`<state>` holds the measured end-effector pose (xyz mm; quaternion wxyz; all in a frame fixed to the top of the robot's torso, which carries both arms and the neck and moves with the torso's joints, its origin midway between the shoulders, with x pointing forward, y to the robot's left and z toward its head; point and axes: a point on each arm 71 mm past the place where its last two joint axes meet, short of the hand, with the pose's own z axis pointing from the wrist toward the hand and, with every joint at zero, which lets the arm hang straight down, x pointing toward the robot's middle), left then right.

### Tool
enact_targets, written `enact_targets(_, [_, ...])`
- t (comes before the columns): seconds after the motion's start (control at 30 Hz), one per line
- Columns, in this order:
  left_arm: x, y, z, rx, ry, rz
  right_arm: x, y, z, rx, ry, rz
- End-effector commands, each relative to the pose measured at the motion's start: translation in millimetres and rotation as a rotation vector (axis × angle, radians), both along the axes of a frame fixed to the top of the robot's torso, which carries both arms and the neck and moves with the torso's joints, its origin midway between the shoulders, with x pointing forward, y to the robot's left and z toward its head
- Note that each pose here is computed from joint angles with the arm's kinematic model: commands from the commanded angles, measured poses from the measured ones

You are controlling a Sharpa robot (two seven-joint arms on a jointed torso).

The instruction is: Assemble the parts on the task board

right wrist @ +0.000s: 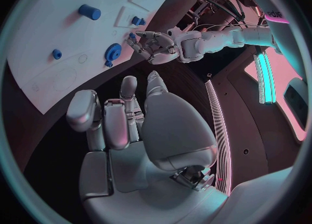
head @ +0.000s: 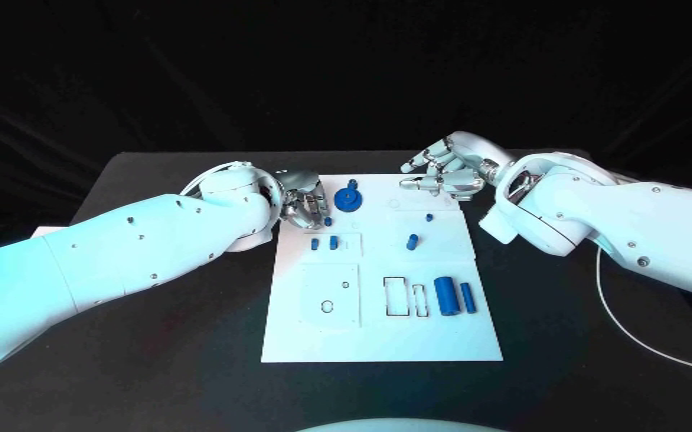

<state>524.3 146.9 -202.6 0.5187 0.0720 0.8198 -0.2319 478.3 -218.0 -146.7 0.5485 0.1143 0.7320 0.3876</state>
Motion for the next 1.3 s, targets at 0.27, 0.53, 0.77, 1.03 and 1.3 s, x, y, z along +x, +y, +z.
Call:
enact_targets(0.27, [-5.2, 28.0, 21.0, -0.385, 0.017, 0.085, 1.5, -14.0, -5.6, -0.324, -0.103, 0.050])
enact_targets(0.53, [-17.3, 48.7, 27.2, -1.166, 0.277, 0.317, 1.5, -16.2, -21.2, -0.649, -0.237, 0.079])
enact_targets(0.77, [-30.2, 55.5, 18.7, -1.334, 0.368, 0.374, 6.9, -17.8, -34.3, -0.720, -0.236, 0.079])
enact_targets(1.03, [-36.9, 59.5, 17.4, -1.374, 0.367, 0.394, 8.6, -9.1, -43.8, -0.733, -0.220, 0.107])
enact_targets(1.3, [-39.7, 59.9, 18.1, -1.381, 0.373, 0.390, 8.1, 1.3, -52.2, -0.726, -0.197, 0.145])
